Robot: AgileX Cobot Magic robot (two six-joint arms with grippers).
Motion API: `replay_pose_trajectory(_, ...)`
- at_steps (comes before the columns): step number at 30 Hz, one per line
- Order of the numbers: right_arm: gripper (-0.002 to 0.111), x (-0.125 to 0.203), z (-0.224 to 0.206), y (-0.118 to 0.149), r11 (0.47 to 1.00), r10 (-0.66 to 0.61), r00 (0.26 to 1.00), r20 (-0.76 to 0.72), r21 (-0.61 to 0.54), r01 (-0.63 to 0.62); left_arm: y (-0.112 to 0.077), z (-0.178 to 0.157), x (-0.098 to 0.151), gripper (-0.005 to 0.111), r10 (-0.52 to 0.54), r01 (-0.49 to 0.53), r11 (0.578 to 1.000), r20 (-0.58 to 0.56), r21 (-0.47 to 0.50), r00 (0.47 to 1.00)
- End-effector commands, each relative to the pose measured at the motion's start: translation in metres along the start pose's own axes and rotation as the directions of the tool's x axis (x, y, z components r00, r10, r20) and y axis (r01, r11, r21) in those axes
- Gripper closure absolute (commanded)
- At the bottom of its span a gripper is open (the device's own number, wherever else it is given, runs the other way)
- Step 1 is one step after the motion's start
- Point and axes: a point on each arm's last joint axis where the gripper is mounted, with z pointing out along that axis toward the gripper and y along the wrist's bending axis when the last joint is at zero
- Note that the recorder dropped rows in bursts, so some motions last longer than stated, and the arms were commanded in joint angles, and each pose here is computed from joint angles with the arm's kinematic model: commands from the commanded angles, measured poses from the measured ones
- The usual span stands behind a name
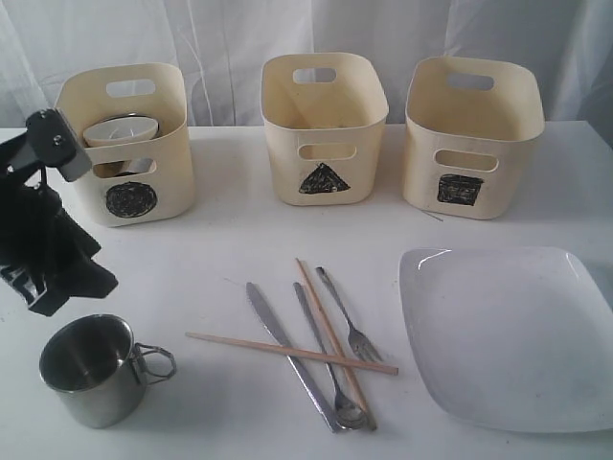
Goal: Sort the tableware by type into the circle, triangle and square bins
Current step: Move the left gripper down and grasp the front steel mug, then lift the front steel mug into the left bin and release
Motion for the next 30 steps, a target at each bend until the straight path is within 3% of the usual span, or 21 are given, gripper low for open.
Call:
replay_pose_trajectory(1,0.108,0.002,0.000,0.000,1.000,0.000,1.000,0.001,0.007,0.000,0.003,0.018,0.008,0.043,-0.093,0.098,0.993,-0.070,0.064,0.993)
replay_pose_trajectory(14,0.108,0.002,0.000,0.000,1.000,0.000,1.000,0.001,0.007,0.000,0.014,0.075,0.034,0.049,-0.111,0.153,0.973,-0.227,0.174,0.968)
replay_pose_trajectory(15,0.108,0.002,0.000,0.000,1.000,0.000,1.000,0.001,0.007,0.000,0.015,0.077,0.034,0.053,-0.113,0.153,0.974,-0.226,0.167,0.967)
replay_pose_trajectory(17,0.108,0.002,0.000,0.000,1.000,0.000,1.000,0.001,0.007,0.000,0.017,0.078,0.034,0.082,-0.128,0.163,0.976,-0.222,0.146,0.967)
replay_pose_trajectory(18,0.108,0.002,0.000,0.000,1.000,0.000,1.000,0.001,0.007,0.000,0.017,0.075,0.031,0.104,-0.126,0.157,0.978,-0.210,0.138,0.969)
replay_pose_trajectory(22,0.108,0.002,0.000,0.000,1.000,0.000,1.000,0.001,0.007,0.000,0.024,0.036,0.000,0.107,-0.158,0.165,0.984,-0.113,0.062,0.981)
replay_pose_trajectory(24,0.108,0.002,0.000,0.000,1.000,0.000,1.000,0.001,0.007,0.000,0.033,-0.012,-0.034,0.107,-0.111,0.114,0.989,0.036,-0.096,0.993)
replay_pose_trajectory(25,0.108,0.002,0.000,0.000,1.000,0.000,1.000,0.001,0.007,0.000,0.038,-0.039,-0.051,0.107,-0.065,0.098,0.970,0.150,-0.223,0.986)
replay_pose_trajectory(26,0.108,0.002,0.000,0.000,1.000,0.000,1.000,0.001,0.007,0.000,0.047,-0.063,-0.067,0.107,-0.007,0.112,0.921,0.271,-0.374,0.963)
replay_pose_trajectory(27,0.108,0.002,0.000,0.000,1.000,0.000,1.000,0.001,0.007,0.000,0.060,-0.086,-0.080,0.107,0.060,0.182,0.824,0.402,-0.536,0.913)
replay_pose_trajectory(28,0.108,0.002,0.000,0.000,1.000,0.000,1.000,0.001,0.007,0.000,0.068,-0.097,-0.085,0.107,0.094,0.256,0.748,0.480,-0.612,0.872)
replay_pose_trajectory(30,0.108,0.002,0.000,0.000,1.000,0.000,1.000,0.001,0.007,0.000,0.082,-0.112,-0.089,0.107,0.120,0.443,0.608,0.627,-0.659,0.770)
